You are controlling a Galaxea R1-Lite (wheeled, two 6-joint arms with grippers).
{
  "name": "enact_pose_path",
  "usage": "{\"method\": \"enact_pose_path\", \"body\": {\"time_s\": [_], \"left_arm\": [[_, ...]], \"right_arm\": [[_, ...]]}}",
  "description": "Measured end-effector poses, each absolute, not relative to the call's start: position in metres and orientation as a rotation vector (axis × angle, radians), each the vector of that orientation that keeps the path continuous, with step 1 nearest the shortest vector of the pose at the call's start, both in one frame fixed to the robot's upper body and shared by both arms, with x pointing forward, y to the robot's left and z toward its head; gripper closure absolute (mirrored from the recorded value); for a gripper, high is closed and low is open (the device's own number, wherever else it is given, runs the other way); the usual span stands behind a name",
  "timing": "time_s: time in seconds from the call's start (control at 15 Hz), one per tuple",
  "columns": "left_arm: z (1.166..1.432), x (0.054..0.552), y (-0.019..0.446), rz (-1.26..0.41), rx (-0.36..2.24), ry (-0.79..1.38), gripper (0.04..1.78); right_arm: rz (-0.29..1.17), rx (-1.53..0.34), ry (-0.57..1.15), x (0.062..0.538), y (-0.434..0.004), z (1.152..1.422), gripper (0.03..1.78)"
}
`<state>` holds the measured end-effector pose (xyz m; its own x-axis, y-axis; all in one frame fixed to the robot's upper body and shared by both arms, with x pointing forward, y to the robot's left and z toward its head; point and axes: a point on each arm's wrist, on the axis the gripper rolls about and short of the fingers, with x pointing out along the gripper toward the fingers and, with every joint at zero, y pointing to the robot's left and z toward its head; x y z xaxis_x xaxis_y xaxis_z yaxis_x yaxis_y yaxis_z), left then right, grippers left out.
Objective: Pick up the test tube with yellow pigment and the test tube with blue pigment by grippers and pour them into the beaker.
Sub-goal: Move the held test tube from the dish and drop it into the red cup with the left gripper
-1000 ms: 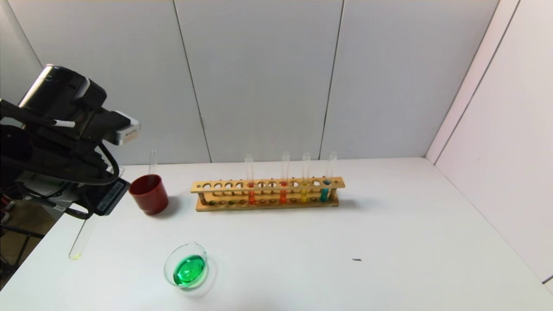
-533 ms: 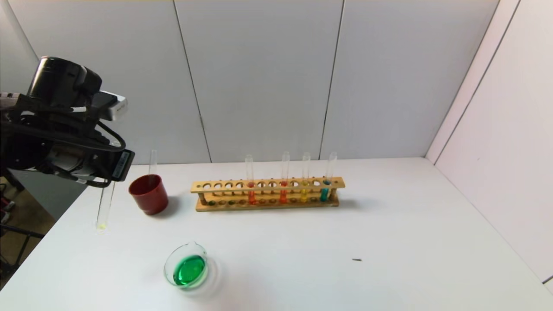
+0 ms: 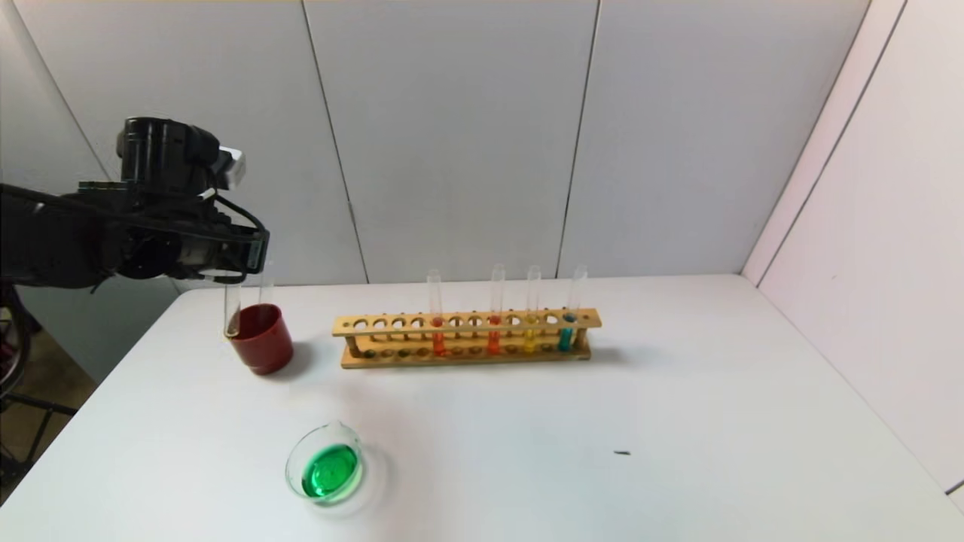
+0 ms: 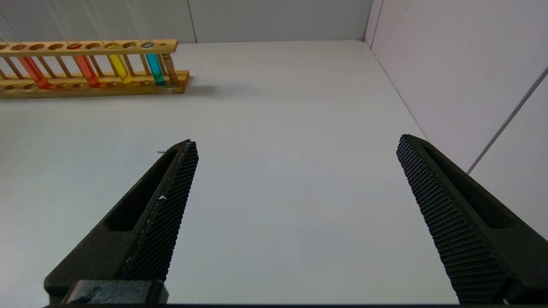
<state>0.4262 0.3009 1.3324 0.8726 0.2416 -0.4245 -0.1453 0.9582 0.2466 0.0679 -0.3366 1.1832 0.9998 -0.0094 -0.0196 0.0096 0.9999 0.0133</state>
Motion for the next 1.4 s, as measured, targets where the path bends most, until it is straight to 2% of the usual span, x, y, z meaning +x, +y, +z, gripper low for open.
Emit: {"method": "enact_pose_path", "body": {"time_s": [0.2, 0.53, 1.4], "left_arm": [[1.325, 0.448, 0.298, 0.208, 0.193, 0.392, 1.52], [1.313, 0.466, 0.296, 0.214, 0.160, 0.403, 1.52], [1.268, 0.456, 0.307, 0.220, 0.124, 0.465, 1.52]], "right_arm": [[-0.009, 0.014, 0.020, 0.068, -0.337, 1.183, 0.11], [-0.009, 0.013, 0.020, 0.068, -0.337, 1.183, 0.11], [-0.009, 0.014, 0.020, 0.068, -0.337, 1.183, 0.11]]}}
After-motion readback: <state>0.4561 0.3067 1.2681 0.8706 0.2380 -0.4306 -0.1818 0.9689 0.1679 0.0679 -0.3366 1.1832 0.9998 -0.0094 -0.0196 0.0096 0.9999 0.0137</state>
